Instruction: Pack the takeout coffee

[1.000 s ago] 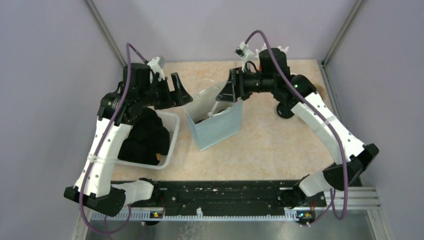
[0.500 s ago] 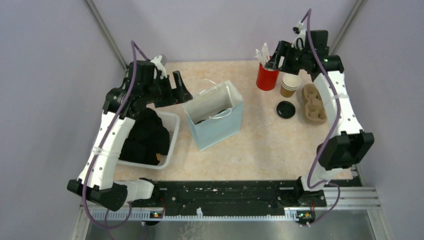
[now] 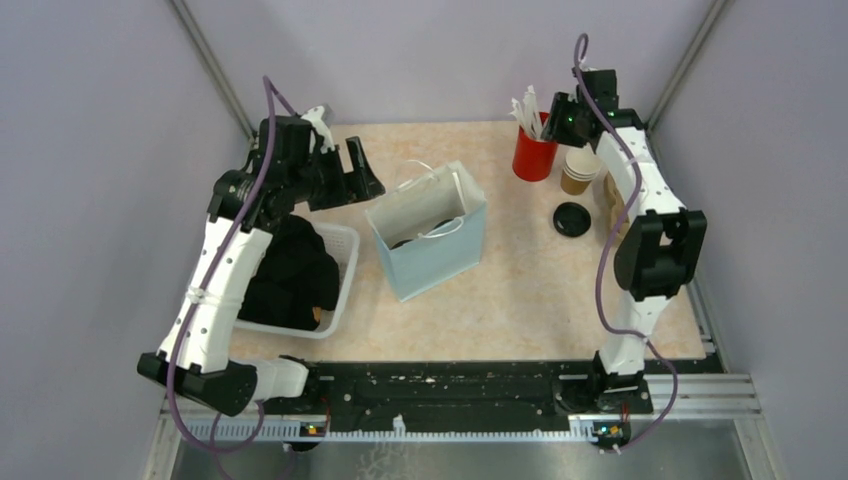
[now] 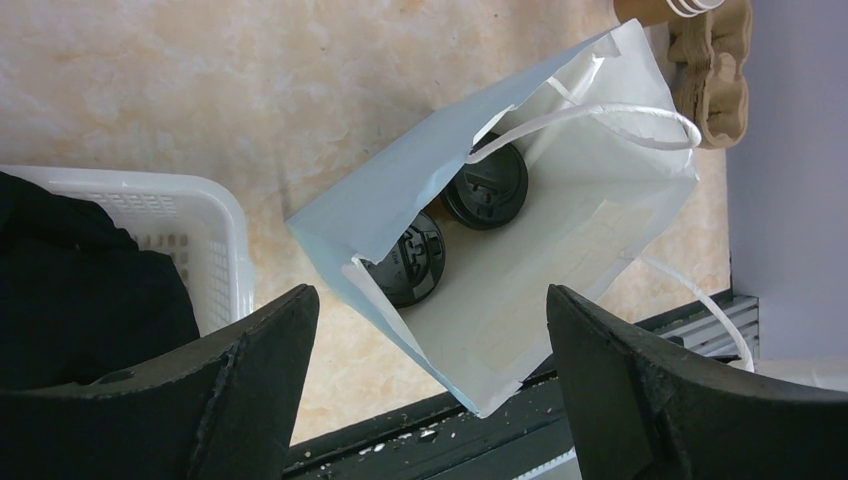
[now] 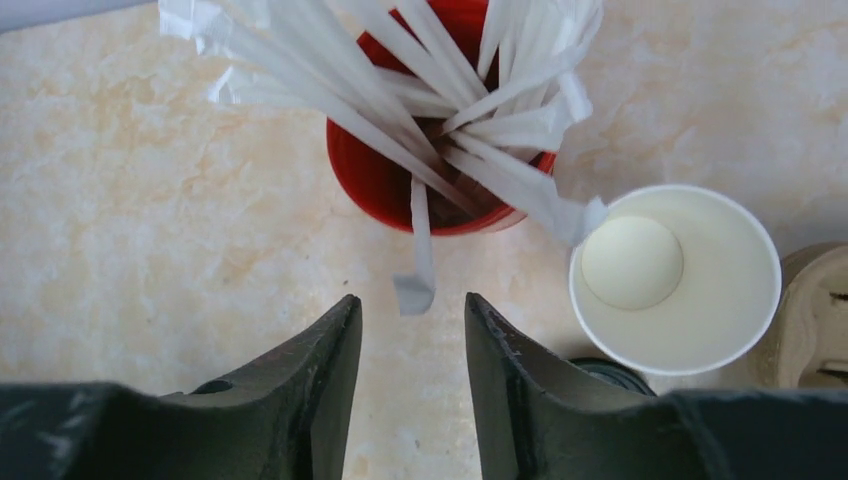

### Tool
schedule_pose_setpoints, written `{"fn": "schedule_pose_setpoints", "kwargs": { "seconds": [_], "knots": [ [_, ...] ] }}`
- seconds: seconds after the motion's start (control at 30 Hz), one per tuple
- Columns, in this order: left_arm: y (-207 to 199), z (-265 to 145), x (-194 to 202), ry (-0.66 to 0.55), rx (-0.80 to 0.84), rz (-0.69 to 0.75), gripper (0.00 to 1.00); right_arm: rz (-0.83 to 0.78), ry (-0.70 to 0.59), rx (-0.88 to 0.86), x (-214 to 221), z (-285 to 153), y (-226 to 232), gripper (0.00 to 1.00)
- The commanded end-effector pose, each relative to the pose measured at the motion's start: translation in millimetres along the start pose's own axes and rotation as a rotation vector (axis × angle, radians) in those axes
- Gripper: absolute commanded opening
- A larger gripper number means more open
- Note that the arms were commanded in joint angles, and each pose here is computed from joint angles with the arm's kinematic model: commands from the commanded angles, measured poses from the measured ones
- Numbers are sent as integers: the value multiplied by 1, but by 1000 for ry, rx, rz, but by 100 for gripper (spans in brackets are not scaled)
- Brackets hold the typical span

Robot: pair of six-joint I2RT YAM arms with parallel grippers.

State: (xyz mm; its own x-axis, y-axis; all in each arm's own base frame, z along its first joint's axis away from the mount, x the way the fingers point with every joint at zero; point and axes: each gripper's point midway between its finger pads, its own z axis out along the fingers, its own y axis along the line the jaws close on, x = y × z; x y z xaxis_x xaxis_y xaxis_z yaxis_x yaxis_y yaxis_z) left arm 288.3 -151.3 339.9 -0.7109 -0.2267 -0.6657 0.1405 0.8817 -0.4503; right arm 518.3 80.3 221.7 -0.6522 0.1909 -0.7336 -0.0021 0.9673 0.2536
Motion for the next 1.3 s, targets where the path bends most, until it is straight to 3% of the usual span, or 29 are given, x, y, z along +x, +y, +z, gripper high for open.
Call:
{"fn": "schedule_pose_setpoints", "kwargs": {
  "seconds": [0.0,0.13,0.27,0.43,0.7,0.83,1.07,1.27],
  "knots": [
    [-5,-2,-17,-50,8,0,90,-24,-143,1,-46,14,5,41],
    [-8,-2,-19,-46,14,-6,90,-19,-145,19,-51,31,2,30],
    [-9,-5,-21,-53,18,-6,90,-15,-152,-5,-65,25,10,0],
    [-10,-9,-20,-62,24,-4,90,-12,-211,0,-88,-29,18,0],
    [-10,-16,-22,-105,33,1,91,-17,-365,-77,-120,-169,46,0],
    [-18,-19,-20,-116,81,-16,91,-46,-374,-214,-103,-232,70,0],
    [-23,-26,-14,-123,127,-29,91,-79,-234,-748,-34,-306,147,0],
    [-28,-29,-9,-108,153,-30,91,-86,-123,-859,0,-314,175,0]
  ]
}}
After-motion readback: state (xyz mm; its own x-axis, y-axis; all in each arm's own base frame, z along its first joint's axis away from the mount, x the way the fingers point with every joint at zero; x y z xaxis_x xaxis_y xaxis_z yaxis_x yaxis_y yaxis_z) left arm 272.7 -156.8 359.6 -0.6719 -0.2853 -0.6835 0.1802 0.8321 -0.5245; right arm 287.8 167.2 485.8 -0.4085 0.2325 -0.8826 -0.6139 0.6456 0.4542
